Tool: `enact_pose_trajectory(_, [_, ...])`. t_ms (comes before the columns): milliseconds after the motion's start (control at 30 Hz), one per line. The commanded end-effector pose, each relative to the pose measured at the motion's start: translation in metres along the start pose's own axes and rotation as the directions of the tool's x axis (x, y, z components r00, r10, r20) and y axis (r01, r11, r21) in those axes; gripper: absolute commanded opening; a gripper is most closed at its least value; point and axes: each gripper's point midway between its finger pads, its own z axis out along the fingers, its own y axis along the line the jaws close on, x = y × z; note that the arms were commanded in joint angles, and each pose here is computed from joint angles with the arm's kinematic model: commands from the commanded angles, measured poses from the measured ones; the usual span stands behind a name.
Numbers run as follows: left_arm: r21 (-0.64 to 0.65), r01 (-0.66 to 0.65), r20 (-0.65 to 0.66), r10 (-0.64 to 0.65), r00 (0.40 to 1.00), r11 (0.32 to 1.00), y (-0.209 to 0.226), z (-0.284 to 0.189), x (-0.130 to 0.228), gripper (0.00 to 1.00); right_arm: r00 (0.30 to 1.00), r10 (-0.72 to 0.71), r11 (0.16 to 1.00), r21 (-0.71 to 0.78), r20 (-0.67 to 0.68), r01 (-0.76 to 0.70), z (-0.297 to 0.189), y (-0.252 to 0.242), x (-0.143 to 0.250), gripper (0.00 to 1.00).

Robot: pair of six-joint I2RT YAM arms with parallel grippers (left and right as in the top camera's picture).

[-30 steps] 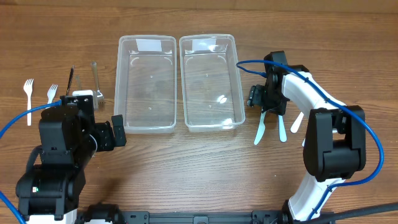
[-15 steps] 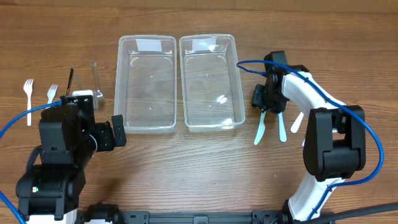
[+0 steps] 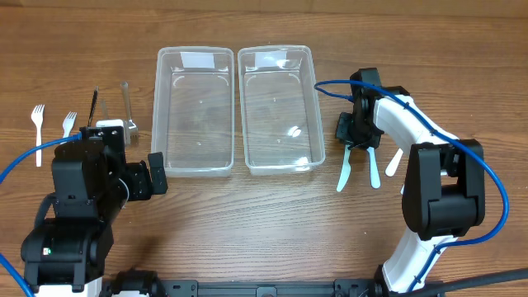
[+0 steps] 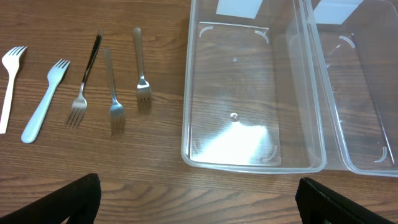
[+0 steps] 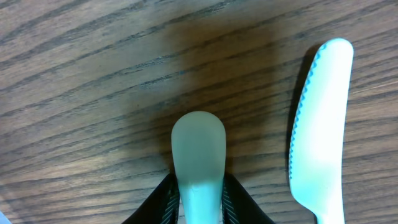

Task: Pack container
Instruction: 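Move the right gripper over the light-blue knife and grasp it, then carry the light-blue knife into the right container and release it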

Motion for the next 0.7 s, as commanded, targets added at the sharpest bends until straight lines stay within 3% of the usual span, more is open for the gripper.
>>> enact_pose_trajectory(0, [0.013, 0.013, 0.031, -0.013, 0.999, 1.000, -0.002, -0.007, -0.009, 1.00, 1.000, -0.003, 1.000, 0.005, -0.026, 0.003, 0.010, 0.000, 0.002, 0.22])
enact_pose_trajectory(267, [0.013, 0.013, 0.031, -0.013, 0.999, 1.000, -0.002, -0.007, -0.009, 1.00, 1.000, -0.003, 1.000, 0.005, -0.025, 0.003, 0.010, 0.000, 0.002, 0.05])
enact_pose_trajectory(433, [0.013, 0.013, 0.032, -0.013, 0.999, 1.000, -0.002, -0.007, -0.009, 1.00, 1.000, -0.002, 1.000, -0.003, -0.005, 0.002, 0.004, 0.002, -0.003, 0.04])
enact_pose_trajectory(533, [0.012, 0.013, 0.031, -0.013, 0.999, 1.000, -0.002, -0.007, -0.009, 1.00, 0.998, -0.001, 1.000, -0.028, 0.061, 0.003, -0.022, 0.007, -0.017, 0.04])
enact_pose_trajectory(667, [0.012, 0.013, 0.031, -0.013, 0.999, 1.000, -0.002, -0.007, -0.009, 1.00, 0.981, 0.006, 0.999, -0.047, 0.195, 0.003, -0.091, 0.008, -0.034, 0.04])
